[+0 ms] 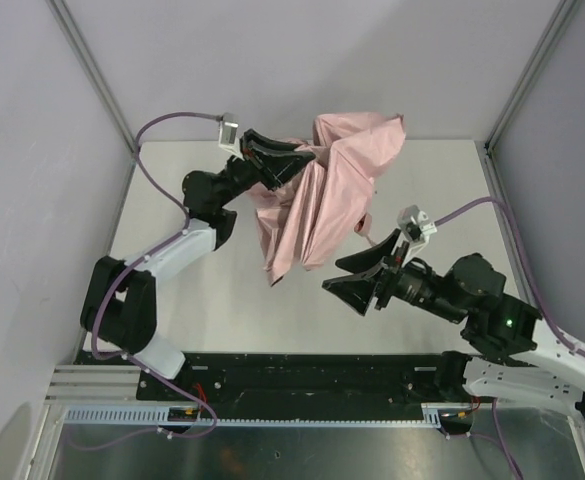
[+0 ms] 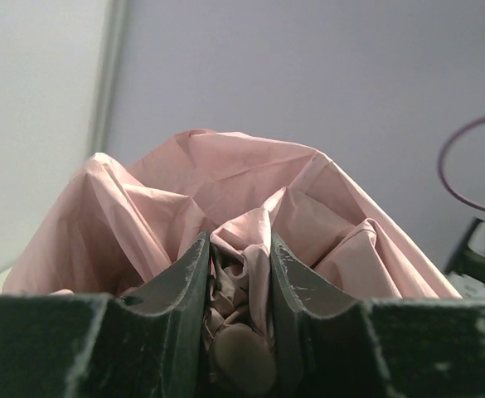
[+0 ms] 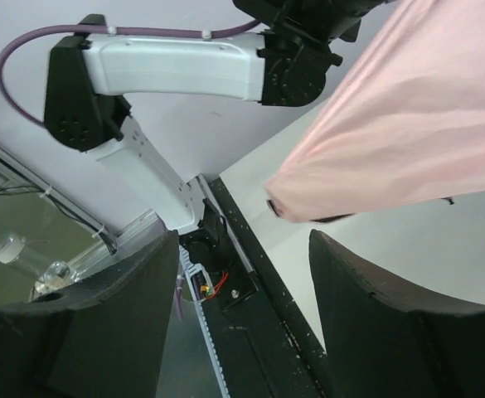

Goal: Put away the umbrella

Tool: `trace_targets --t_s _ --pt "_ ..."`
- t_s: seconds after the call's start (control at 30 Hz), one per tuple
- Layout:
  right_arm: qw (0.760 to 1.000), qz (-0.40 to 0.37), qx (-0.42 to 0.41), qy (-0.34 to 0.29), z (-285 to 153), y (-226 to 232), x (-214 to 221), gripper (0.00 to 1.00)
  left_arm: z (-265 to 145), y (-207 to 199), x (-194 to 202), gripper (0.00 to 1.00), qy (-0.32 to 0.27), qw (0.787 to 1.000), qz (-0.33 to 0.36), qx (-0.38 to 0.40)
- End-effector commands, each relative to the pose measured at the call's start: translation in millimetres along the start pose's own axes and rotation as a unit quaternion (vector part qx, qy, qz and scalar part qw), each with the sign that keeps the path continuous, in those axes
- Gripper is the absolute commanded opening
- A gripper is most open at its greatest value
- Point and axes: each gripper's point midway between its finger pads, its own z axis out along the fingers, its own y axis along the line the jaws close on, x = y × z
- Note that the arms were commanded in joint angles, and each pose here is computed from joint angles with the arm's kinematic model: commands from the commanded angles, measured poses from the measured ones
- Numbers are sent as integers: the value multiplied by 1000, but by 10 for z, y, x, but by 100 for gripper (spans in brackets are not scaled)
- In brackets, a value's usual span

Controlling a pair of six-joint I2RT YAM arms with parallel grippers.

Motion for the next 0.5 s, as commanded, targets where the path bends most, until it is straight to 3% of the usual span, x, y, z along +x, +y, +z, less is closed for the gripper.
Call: trace_targets --t_s 0.0,0.2,0.4,0.47 --pt "999 -16 18 -44 156 110 -232 67 40 45 -480 0 -69 990 82 -93" --pt "978 -112 147 -93 164 -37 -521 72 -164 383 -544 0 -75 968 101 -217" --pt "969 -180 121 -120 422 285 -669 76 -405 656 -630 0 -84 936 109 -326" --pt "967 -189 128 -115 616 276 -695 67 -445 681 -642 0 -89 928 105 -346"
